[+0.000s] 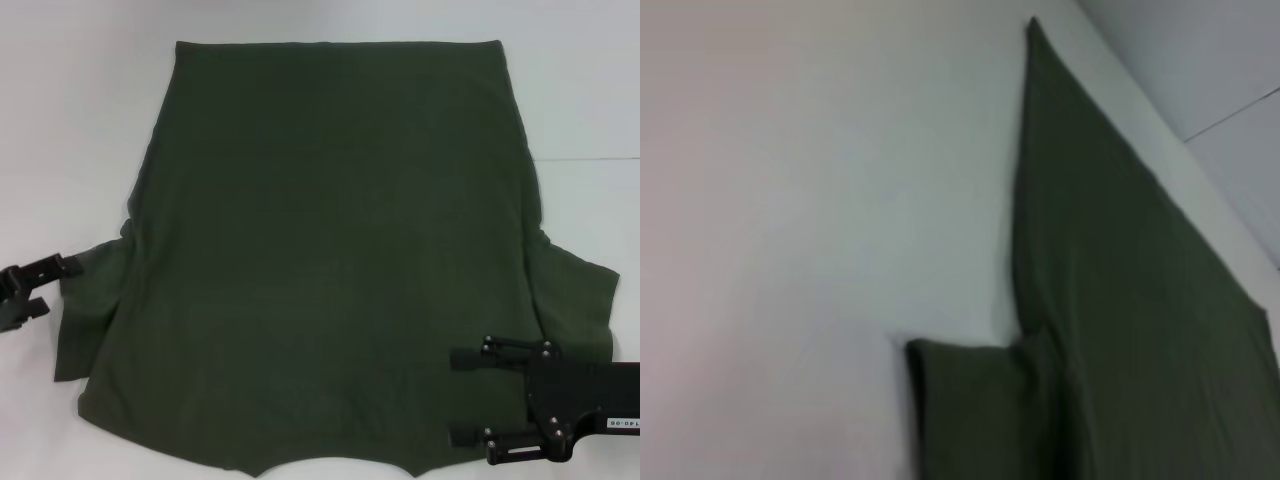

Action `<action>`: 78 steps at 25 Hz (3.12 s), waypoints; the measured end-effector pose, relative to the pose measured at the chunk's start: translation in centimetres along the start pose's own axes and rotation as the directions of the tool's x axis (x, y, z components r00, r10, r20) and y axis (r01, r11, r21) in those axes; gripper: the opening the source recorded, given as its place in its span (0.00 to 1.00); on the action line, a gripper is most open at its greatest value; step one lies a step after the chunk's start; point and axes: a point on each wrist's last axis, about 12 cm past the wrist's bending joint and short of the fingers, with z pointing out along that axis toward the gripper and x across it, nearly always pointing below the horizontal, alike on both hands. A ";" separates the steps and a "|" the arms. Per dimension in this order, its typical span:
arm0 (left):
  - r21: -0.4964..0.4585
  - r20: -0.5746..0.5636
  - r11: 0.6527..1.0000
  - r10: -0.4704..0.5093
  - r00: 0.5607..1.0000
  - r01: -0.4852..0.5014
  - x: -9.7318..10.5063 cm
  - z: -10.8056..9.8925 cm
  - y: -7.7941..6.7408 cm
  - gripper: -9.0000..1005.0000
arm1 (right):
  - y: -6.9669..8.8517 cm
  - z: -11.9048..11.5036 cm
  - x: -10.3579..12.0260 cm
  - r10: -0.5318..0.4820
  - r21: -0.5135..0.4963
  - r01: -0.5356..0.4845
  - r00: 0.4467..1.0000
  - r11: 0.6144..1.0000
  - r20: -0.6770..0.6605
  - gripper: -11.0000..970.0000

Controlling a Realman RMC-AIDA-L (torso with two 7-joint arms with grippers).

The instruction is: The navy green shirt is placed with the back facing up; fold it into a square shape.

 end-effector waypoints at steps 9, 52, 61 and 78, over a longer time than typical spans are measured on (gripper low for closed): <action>-0.019 -0.033 0.999 0.038 0.999 -0.039 0.7 1.5 -0.2 0.93 | 0.0 0.0 0.0 0.000 0.000 0.000 1.000 1.000 0.000 0.93; -0.050 -0.098 0.988 0.142 0.985 -0.148 0.9 3.6 -1.4 0.24 | -0.4 0.0 -0.4 -0.013 -0.002 0.013 1.000 1.000 -0.006 0.93; -0.053 -0.100 0.987 0.144 0.984 -0.150 0.8 3.6 -1.5 0.01 | -0.3 0.0 -0.4 -0.013 -0.002 0.013 1.000 1.000 -0.006 0.93; -0.223 -0.157 0.903 0.339 0.928 -0.368 -7.4 1.5 -4.1 0.01 | -0.2 -0.1 -0.1 0.000 0.004 0.000 1.000 1.000 -0.006 0.93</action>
